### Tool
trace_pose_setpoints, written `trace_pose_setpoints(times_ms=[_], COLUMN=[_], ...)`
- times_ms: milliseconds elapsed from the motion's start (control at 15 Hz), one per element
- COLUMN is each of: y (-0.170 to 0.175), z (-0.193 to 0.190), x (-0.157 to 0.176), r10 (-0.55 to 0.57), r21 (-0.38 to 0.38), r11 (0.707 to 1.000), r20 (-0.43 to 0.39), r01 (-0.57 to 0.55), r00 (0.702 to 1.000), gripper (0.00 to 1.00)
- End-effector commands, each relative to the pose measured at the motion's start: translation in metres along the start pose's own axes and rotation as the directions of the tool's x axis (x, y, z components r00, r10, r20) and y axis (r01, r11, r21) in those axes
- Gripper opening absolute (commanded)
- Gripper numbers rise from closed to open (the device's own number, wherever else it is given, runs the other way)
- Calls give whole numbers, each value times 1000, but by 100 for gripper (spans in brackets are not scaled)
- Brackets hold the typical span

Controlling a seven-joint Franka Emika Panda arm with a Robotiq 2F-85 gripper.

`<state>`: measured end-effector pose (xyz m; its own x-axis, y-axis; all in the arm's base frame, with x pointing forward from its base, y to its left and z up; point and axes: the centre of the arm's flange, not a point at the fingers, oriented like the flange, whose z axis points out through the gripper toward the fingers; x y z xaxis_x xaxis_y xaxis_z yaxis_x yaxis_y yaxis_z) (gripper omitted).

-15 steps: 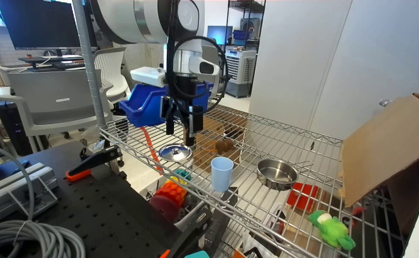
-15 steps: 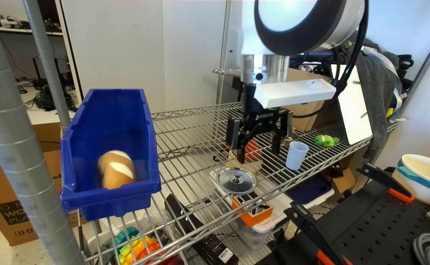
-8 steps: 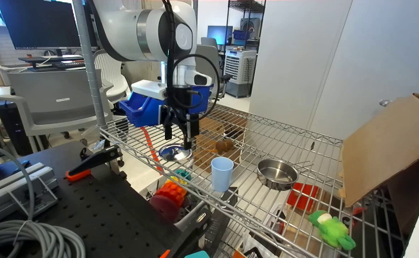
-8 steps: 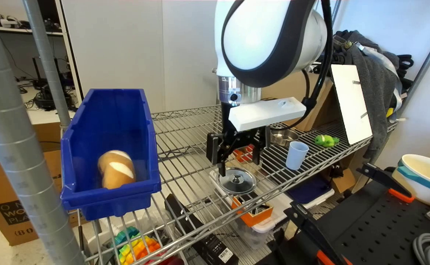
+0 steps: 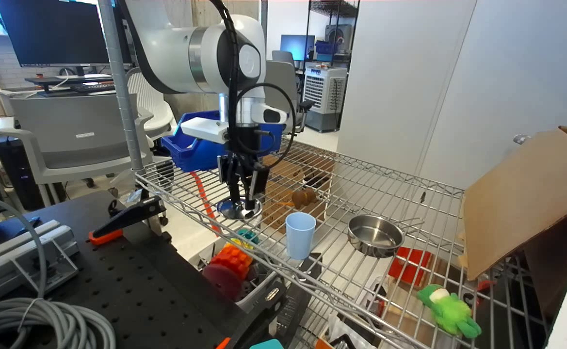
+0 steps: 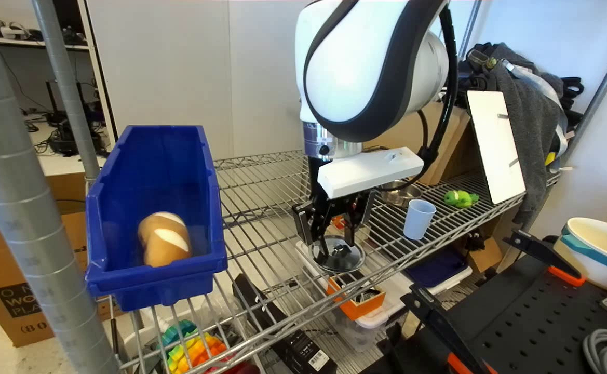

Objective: Put the lid on the pot

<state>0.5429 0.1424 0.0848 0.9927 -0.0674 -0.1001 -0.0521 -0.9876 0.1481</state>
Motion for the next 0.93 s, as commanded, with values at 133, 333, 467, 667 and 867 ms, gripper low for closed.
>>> trace_pose_setpoints(times_ms=[133, 333, 467, 667, 867], y=[-11, -5, 2, 14, 43], z=[-2, -12, -34, -86, -129], x=[4, 8, 8, 6, 24], r10=[15, 48, 63, 94, 173], r21=[2, 11, 29, 100, 115], r11=[1000, 999, 998, 991, 980], r20=[-15, -11, -15, -48, -94], r01=[-15, -48, -63, -89, -162], r00=[1000, 999, 998, 994, 980], gripper=[16, 18, 19, 15, 13])
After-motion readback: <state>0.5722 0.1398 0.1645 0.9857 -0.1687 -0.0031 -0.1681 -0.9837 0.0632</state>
